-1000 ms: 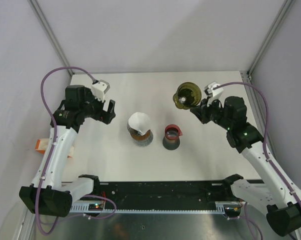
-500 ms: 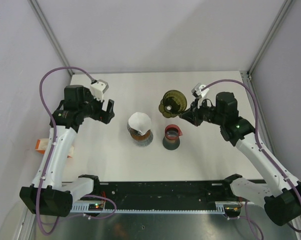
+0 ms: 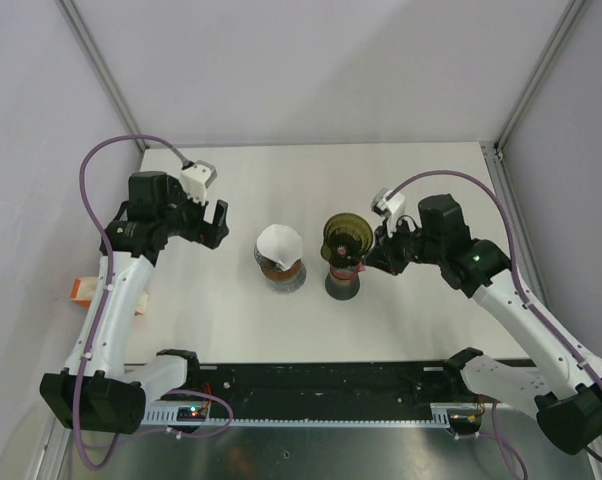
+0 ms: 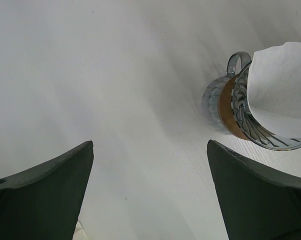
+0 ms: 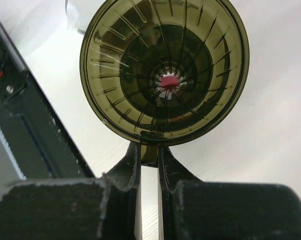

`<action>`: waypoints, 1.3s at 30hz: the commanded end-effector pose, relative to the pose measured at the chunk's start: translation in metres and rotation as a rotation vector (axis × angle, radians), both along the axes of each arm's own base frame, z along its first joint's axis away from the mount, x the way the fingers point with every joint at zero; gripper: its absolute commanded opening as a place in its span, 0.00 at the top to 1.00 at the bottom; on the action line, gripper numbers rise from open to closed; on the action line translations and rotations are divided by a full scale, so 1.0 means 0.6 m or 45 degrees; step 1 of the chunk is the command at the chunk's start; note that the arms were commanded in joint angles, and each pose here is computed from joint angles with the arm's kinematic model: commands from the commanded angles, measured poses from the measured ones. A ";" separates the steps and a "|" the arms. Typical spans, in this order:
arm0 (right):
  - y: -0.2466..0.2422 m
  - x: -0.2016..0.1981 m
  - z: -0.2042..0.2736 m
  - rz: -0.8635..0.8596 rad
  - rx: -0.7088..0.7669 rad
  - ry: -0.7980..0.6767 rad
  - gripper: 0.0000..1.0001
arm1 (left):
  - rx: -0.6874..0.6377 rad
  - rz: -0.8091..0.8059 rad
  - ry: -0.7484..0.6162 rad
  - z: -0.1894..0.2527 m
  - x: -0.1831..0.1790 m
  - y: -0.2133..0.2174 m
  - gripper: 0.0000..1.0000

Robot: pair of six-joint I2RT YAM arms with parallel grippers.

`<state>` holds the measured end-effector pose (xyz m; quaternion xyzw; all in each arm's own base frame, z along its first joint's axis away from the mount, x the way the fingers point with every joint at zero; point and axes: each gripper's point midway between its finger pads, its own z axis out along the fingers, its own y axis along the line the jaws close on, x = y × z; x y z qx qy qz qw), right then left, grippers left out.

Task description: Place the coffee filter in the dripper

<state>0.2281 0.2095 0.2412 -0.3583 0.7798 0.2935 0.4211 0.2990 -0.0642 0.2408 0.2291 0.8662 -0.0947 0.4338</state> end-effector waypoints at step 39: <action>-0.002 0.000 -0.022 0.022 -0.146 0.010 0.49 | 0.002 -0.015 -0.069 0.019 0.002 0.003 0.00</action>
